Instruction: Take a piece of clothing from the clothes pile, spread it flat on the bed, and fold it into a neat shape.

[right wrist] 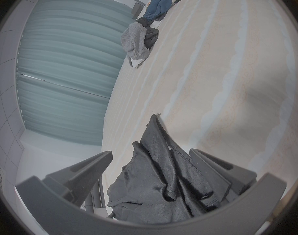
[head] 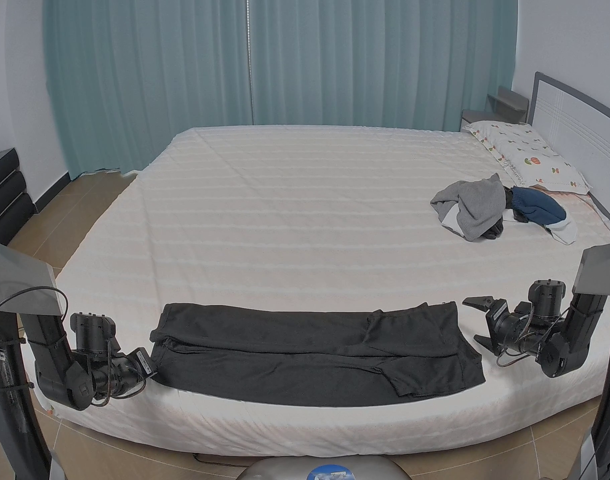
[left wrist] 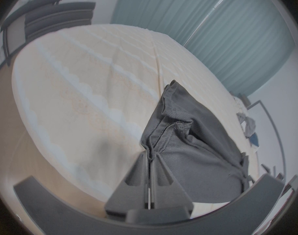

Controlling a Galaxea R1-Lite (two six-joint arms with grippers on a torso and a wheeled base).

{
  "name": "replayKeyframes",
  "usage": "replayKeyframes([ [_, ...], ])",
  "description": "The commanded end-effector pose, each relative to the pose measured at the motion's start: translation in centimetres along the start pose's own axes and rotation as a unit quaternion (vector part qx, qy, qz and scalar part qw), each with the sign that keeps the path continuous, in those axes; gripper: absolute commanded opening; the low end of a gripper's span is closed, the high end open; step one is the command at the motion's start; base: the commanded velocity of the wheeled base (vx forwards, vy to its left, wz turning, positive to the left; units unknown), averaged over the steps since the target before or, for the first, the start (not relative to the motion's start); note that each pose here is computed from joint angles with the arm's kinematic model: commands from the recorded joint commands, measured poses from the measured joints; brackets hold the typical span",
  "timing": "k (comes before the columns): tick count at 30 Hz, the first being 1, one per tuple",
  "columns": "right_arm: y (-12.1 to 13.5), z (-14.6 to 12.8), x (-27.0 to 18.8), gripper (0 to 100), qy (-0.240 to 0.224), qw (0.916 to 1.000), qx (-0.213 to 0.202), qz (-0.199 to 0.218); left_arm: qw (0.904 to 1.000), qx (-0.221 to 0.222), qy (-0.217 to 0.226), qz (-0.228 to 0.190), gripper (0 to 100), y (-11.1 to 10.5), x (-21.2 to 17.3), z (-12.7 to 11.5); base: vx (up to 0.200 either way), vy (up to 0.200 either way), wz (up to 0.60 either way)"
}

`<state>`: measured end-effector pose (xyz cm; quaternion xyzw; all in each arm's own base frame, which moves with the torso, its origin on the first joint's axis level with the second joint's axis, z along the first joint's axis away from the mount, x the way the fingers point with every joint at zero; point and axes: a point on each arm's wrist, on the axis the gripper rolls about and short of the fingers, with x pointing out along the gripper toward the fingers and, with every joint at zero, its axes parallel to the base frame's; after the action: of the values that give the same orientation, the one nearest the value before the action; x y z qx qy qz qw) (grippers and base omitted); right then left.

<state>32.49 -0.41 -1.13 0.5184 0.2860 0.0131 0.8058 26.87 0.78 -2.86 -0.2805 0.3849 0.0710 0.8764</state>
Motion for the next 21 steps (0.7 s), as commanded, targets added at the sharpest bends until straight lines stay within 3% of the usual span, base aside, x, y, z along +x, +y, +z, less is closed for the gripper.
replayKeyframes([
  [1,0.0,-0.1,0.0,100,0.001,1.0000,0.000,-0.001,0.9998,0.010,0.011,0.010,0,0.2,-0.2,-0.7,0.000,0.000,0.00],
  [6,-0.1,-0.1,0.1,100,0.002,1.0000,-0.001,-0.001,0.9992,0.034,0.014,0.018,0,0.5,-0.5,-0.9,0.000,0.000,0.00],
  [14,-0.2,-0.2,0.1,100,0.002,1.0000,-0.003,-0.001,0.9992,0.032,0.005,0.021,0,0.6,-0.5,-0.6,0.000,0.000,0.00],
  [15,-0.2,-0.3,0.1,100,0.002,1.0000,-0.003,-0.001,0.9993,0.032,0.002,0.021,100,0.6,-0.6,-0.5,0.000,0.000,0.00],
  [21,-0.2,-0.3,0.1,100,0.002,1.0000,-0.003,0.000,0.9989,0.022,-0.039,0.013,100,0.8,-1.9,1.3,0.000,0.000,0.00],
])
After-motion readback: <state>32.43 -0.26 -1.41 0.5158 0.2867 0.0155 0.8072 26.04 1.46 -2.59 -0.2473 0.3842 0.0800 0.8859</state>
